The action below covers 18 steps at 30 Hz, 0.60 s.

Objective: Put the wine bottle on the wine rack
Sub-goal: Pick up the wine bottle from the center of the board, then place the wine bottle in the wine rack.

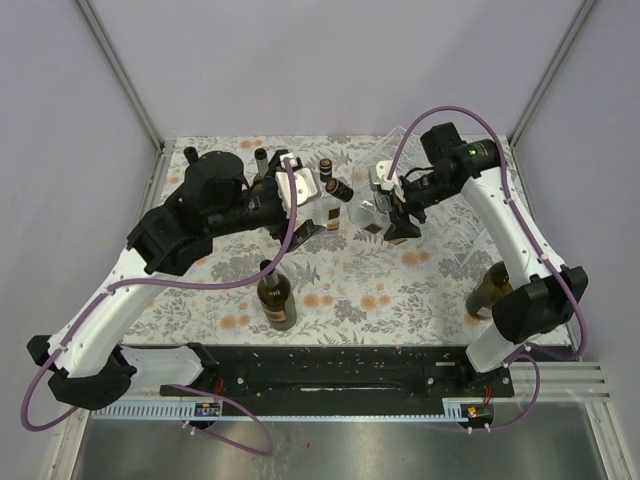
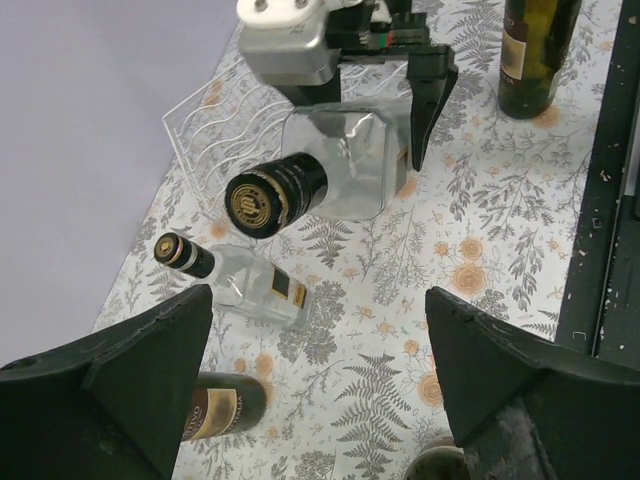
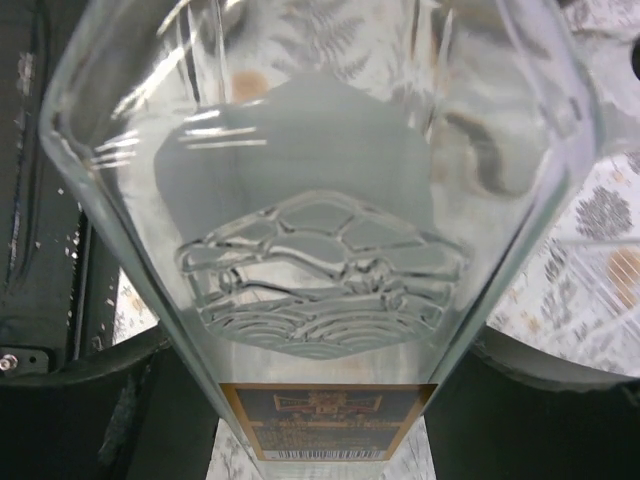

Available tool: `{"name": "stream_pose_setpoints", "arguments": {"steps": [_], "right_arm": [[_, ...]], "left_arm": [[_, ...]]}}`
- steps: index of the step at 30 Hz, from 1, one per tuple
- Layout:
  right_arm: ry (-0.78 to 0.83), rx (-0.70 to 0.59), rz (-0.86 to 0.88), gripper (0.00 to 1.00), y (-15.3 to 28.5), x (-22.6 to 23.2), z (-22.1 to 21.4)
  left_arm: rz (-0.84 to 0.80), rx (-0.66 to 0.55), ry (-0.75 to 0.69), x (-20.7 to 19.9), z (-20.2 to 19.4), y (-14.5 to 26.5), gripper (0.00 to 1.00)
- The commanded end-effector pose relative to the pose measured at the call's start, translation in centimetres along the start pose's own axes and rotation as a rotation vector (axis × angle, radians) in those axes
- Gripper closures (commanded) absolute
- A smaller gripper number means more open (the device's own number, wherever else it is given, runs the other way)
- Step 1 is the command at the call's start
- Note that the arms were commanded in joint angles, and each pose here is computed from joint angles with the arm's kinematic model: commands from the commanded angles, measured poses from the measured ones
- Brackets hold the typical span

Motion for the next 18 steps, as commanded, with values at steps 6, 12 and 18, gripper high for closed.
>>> {"name": "stream_pose_setpoints", "arguments": {"steps": [6,12,18], "right_arm": [[0.245,0.170,-0.237,1.00,6.5,2.0,2.3],[0.339,0.297,-0.223,1.00,7.7,1.5,1.8],[0.431,0.513,-0.140,1.00,9.2,1.1,0.0]], "left_arm": [[0.140,-0.058,-0.024,1.7,2.0,2.0,0.08],[0.194,-0.102,-0.003,2.9,3.7,3.1,0.08],[0.229,-0.104,0.017,4.5,4.4,3.1,0.08]]}}
Point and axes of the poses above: each gripper's point midway between its finger pads, its own y axis back along the fingers, its own x axis along the line the jaws close on, z = x × y, the point moved 6 cm from there along y, back along the fingers, and after that the axes turned 2 degrees about -y, right-handed, at the moved point
